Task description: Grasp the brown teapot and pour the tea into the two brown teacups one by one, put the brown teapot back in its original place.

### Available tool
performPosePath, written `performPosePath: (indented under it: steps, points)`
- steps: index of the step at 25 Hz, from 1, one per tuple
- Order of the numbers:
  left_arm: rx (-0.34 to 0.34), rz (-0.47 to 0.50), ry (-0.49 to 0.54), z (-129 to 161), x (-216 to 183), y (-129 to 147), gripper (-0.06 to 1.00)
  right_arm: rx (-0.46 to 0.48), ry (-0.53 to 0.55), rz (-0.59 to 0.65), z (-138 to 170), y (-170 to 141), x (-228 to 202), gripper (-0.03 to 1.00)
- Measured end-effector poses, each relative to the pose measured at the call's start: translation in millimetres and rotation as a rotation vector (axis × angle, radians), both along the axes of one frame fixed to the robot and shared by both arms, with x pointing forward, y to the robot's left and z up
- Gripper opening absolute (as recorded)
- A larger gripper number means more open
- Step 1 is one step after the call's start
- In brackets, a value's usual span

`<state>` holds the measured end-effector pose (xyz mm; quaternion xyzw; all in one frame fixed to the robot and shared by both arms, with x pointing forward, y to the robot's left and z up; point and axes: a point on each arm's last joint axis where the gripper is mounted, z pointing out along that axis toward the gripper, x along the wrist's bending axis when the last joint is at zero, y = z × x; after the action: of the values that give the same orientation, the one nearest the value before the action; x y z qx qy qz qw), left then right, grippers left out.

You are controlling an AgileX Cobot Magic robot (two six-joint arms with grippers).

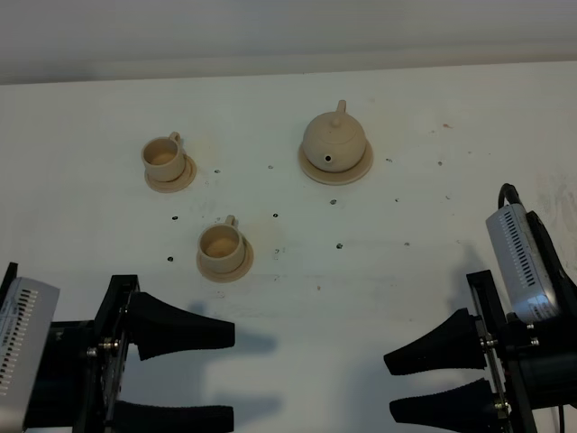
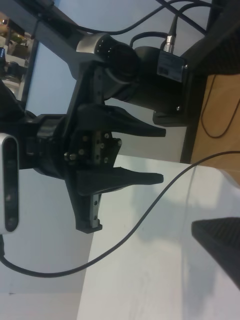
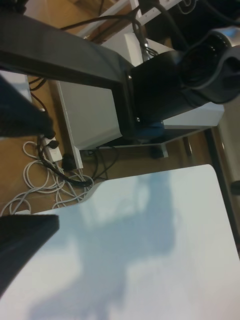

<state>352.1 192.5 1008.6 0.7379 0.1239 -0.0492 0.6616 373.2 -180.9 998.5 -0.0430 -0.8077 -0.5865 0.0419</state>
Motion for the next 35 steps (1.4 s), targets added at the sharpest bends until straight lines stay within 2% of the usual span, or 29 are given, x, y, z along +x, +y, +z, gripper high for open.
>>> performPosePath:
  steps: [4, 11, 18, 23, 27, 29, 32, 35]
  points:
    - [0.001, 0.003, 0.025, -5, -4, 1, 0.58, 0.000, 0.000, 0.000, 0, 0, 0, 0.39]
    - [-0.011, 0.018, 0.022, -10, -6, 1, 0.49, 0.000, 0.000, 0.000, 0, 0, 0, 0.39]
    - [-0.024, 0.028, 0.023, -8, -5, 1, 0.48, 0.015, 0.004, -0.014, 1, 0, 1, 0.39]
    - [-0.059, 0.056, 0.030, -1, 0, 1, 0.48, 0.039, 0.009, -0.036, 3, 1, 3, 0.39]
    - [-0.072, 0.047, 0.061, 19, 13, -2, 0.48, 0.050, 0.031, -0.052, 7, 2, 6, 0.39]
    - [-0.057, 0.041, 0.087, 35, 21, -3, 0.48, 0.056, 0.045, -0.062, 12, 3, 10, 0.39]
    - [0.011, 0.046, 0.139, 57, 33, -4, 0.48, 0.053, 0.075, -0.071, 23, 4, 16, 0.39]
    - [0.131, 0.065, 0.178, 80, 40, -3, 0.48, 0.038, 0.102, -0.106, 35, 5, 26, 0.39]
